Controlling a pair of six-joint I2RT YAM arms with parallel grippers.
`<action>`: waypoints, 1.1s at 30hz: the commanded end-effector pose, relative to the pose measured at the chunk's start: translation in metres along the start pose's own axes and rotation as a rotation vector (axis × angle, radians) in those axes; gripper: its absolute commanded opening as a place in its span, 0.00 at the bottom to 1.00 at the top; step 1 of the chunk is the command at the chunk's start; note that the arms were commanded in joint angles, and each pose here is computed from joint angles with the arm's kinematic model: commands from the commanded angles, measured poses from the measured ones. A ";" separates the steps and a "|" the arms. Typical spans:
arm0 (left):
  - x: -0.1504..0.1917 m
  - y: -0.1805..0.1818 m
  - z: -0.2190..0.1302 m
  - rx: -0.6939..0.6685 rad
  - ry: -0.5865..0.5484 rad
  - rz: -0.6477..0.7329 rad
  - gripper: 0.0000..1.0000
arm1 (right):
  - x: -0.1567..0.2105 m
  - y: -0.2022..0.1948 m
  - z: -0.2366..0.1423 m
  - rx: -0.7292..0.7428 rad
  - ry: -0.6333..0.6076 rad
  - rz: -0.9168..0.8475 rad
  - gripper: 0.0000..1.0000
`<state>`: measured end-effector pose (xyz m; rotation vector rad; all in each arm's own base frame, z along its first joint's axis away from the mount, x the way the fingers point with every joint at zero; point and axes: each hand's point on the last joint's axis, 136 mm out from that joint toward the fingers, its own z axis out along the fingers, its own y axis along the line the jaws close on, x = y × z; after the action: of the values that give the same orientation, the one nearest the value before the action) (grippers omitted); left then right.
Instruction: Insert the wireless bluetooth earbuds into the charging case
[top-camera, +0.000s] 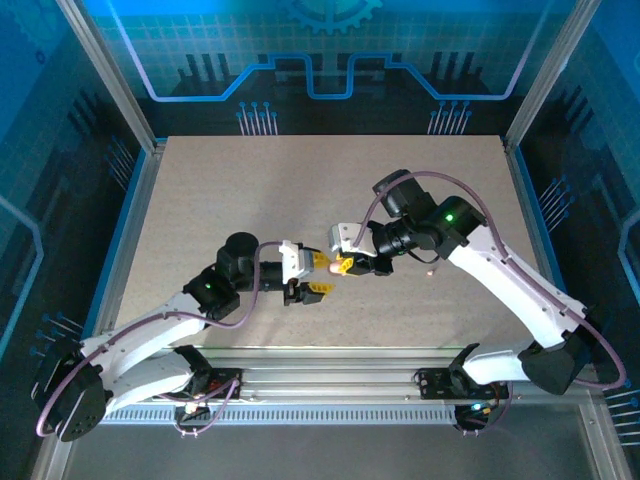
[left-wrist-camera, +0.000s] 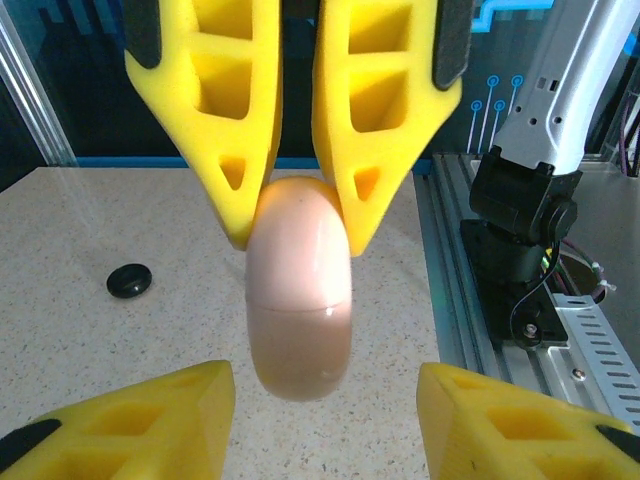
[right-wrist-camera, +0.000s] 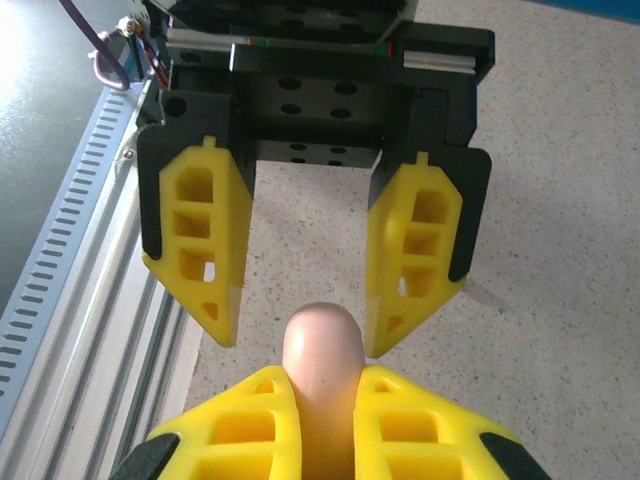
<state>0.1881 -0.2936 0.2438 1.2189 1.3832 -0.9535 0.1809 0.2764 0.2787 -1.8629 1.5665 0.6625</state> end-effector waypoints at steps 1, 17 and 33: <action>-0.020 0.001 0.002 0.006 -0.052 0.036 0.50 | -0.014 0.005 0.002 -0.036 -0.051 -0.035 0.09; -0.028 0.001 0.005 0.017 -0.089 0.020 0.34 | -0.013 0.005 0.008 -0.058 -0.059 -0.026 0.09; -0.027 0.001 0.004 0.013 -0.080 0.018 0.16 | -0.012 0.000 0.006 -0.020 -0.048 -0.021 0.28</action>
<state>0.1925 -0.2987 0.2548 1.1753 1.3560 -0.9829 0.1803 0.2860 0.2785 -1.8655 1.5372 0.7168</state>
